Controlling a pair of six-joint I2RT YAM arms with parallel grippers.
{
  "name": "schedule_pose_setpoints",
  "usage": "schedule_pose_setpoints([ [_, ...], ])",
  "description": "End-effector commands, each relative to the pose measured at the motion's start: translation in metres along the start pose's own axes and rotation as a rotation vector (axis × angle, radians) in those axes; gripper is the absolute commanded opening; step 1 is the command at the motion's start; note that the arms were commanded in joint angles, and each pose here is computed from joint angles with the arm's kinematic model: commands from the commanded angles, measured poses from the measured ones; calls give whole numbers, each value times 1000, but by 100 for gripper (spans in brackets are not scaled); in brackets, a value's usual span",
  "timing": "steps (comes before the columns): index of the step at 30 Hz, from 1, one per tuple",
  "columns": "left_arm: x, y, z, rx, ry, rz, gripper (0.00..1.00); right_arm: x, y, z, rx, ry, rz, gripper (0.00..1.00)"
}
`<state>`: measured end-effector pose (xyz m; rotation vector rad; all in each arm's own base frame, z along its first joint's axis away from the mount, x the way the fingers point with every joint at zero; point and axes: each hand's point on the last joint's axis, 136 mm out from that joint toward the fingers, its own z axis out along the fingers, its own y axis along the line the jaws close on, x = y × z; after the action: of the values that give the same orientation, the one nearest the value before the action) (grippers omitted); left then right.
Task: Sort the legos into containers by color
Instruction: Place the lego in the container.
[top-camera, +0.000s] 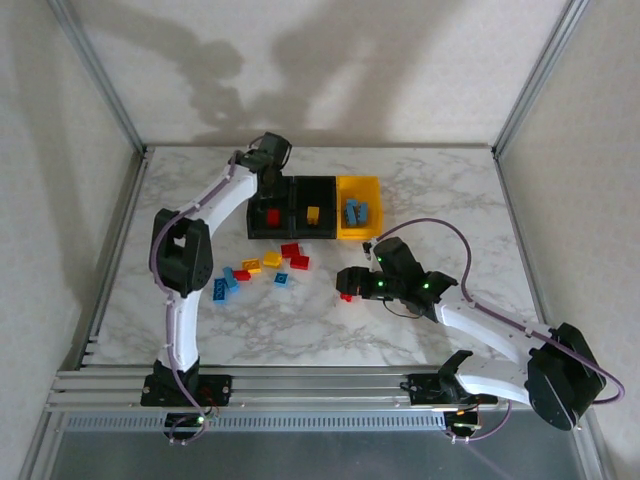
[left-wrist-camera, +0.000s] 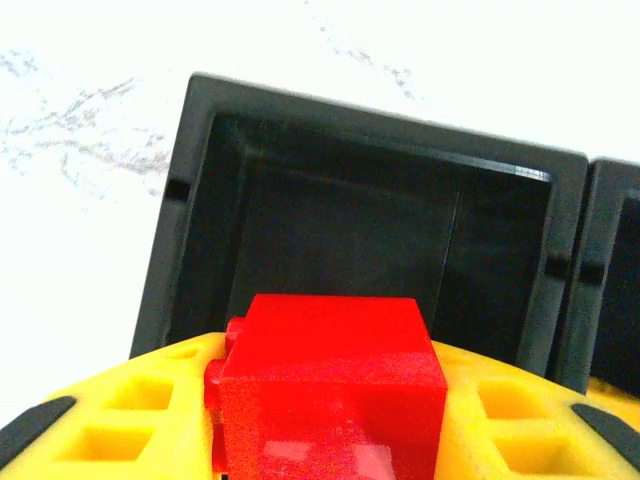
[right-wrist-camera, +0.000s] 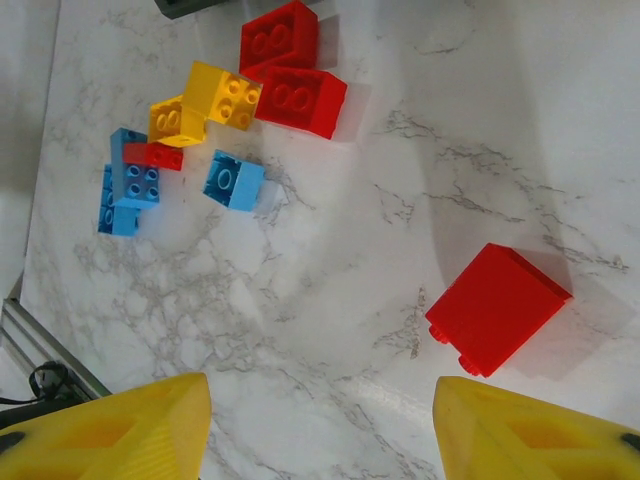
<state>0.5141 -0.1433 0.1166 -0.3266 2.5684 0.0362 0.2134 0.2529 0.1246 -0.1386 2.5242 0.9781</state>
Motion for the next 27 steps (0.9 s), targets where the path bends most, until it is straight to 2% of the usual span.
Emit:
schedule_pose_setpoints([
  [1,2,6,13,-48,52,38,37,-5,2,-6,2,-40,0,60],
  [8,8,1,29,-47,84,39,41,-2,-2,-11,8,-56,18,60],
  [16,10,3,25,-42,78,24,53,-3,-3,-15,11,-70,21,60],
  [22,5,3,11,-24,58,16,55,-5,-2,-18,15,-80,20,60],
  [27,-3,3,-26,40,6,-5,55,-12,-1,-24,39,-104,19,60],
])
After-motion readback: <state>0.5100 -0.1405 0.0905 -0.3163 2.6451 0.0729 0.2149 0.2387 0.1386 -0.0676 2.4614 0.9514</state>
